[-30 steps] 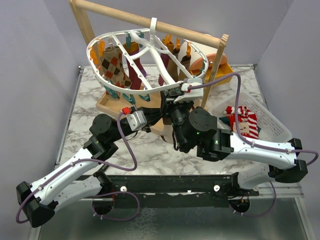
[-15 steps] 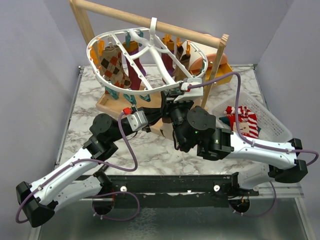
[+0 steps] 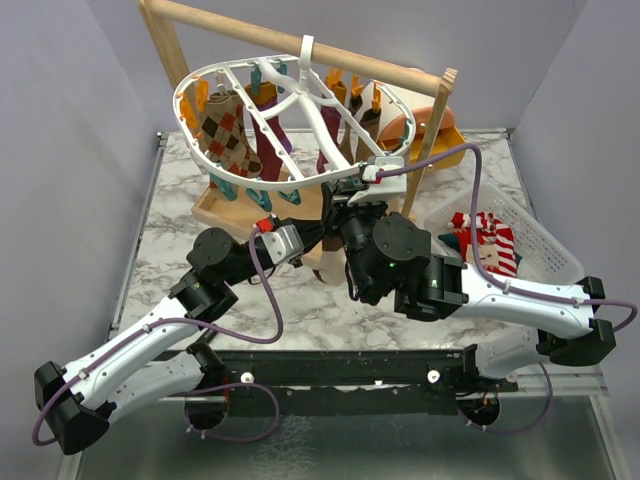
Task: Clip the socks to the hanger
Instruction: Clamp the sock onto the hanger.
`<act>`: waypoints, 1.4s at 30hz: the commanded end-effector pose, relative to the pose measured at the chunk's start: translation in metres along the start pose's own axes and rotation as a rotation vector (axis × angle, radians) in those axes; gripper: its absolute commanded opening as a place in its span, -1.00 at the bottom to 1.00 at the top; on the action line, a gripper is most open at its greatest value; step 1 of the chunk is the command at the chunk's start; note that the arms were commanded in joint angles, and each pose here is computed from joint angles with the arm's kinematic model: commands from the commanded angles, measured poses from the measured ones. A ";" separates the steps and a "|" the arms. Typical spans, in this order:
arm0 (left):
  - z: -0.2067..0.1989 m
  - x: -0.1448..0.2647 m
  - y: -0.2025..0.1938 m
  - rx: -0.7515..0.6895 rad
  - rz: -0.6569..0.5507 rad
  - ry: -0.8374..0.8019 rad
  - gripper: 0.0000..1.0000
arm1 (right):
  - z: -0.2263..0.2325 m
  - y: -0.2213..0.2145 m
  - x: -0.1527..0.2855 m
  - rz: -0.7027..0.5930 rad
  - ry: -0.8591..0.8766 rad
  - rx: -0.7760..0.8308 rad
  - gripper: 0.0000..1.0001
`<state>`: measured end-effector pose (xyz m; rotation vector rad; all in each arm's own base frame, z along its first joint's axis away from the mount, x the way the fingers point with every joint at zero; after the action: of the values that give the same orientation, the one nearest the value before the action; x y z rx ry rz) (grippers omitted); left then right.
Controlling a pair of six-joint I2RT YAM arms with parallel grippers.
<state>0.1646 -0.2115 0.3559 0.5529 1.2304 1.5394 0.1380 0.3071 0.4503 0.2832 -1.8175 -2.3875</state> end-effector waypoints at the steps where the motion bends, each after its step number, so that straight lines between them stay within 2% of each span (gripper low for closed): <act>1: 0.003 0.002 0.006 -0.023 -0.007 0.027 -1.00 | -0.006 -0.004 -0.001 0.017 -0.034 0.024 -0.99; 36: 0.013 0.003 0.040 -0.069 -0.089 0.047 -1.00 | 0.000 -0.022 -0.004 0.080 -0.020 0.073 -0.99; 40: 0.010 0.004 0.036 -0.067 -0.081 0.037 -1.00 | -0.002 -0.016 -0.003 0.074 -0.010 0.047 -0.56; 42: 0.009 0.006 0.032 -0.065 -0.070 0.034 -1.00 | -0.002 -0.012 -0.002 0.069 -0.008 0.036 -0.44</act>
<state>0.1596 -0.2067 0.3729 0.5120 1.2121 1.5371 0.1414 0.3105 0.4397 0.2268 -1.8398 -2.3351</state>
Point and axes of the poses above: each gripper's point midway between its finger pads, its own x axis back along the fingers, its own z axis along the line the jaws close on, y = z × x, the point moved 8 cm from there along x, back along the fingers, and after that the axes turned 1 degree about -x, right-handed, at the moved point
